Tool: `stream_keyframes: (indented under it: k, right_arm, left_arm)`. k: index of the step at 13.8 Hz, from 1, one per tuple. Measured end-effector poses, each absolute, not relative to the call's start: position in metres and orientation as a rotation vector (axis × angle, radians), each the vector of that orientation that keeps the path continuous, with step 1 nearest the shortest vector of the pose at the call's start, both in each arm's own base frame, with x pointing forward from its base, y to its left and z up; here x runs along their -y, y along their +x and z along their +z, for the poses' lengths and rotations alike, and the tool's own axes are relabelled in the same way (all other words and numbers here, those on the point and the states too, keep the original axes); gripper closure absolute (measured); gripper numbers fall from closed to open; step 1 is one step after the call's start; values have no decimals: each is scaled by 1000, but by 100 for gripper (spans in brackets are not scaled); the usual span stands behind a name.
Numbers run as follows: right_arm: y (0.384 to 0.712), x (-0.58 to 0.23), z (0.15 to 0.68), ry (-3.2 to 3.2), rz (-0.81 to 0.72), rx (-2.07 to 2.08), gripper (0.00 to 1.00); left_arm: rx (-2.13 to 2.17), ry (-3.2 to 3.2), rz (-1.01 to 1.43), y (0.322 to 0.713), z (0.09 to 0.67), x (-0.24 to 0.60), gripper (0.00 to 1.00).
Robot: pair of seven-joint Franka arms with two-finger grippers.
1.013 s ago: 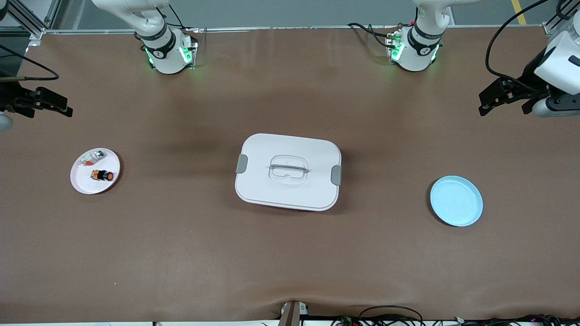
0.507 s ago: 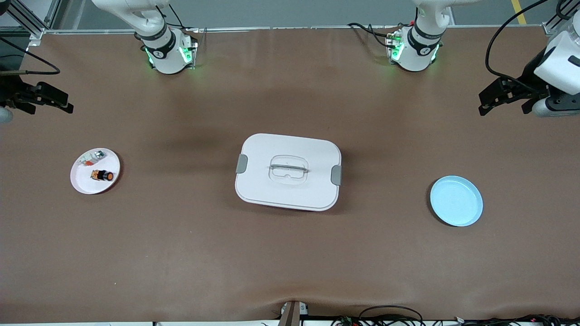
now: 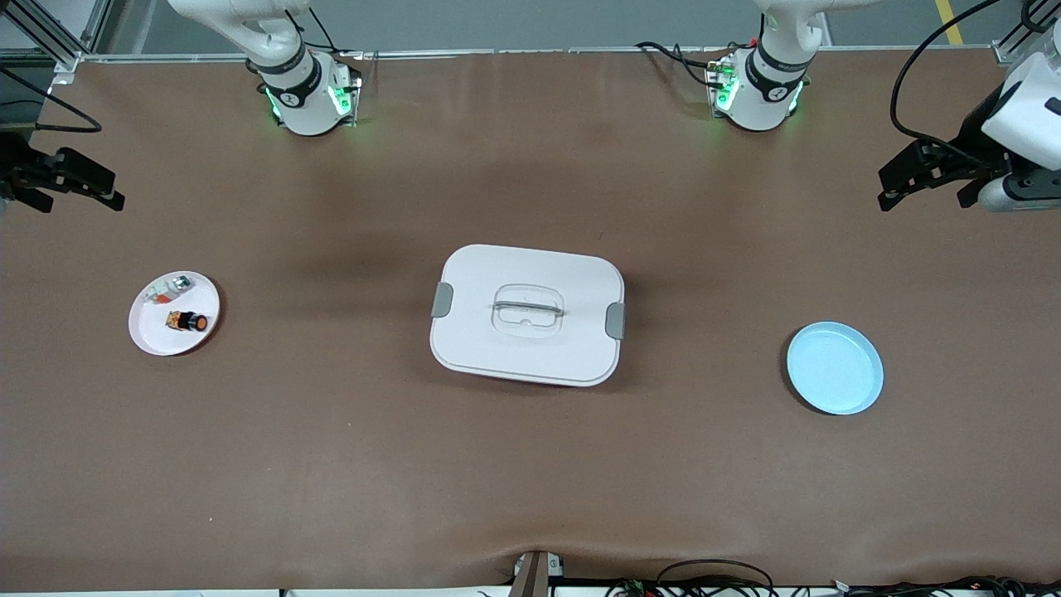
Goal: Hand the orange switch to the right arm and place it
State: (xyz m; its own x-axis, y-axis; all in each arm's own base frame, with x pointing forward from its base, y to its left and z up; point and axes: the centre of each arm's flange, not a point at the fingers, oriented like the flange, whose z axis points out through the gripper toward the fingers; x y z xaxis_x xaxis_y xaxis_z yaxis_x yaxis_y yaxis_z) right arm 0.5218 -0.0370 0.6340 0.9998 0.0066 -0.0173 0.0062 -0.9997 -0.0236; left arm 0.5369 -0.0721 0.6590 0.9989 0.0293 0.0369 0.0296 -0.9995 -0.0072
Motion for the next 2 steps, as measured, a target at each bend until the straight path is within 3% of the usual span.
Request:
stream_keyframes:
  k: [2]
  right_arm:
    - [520,38,639,-3129,12,33,0]
  left_arm:
    - [46,-3133,-58,537,659,72,0]
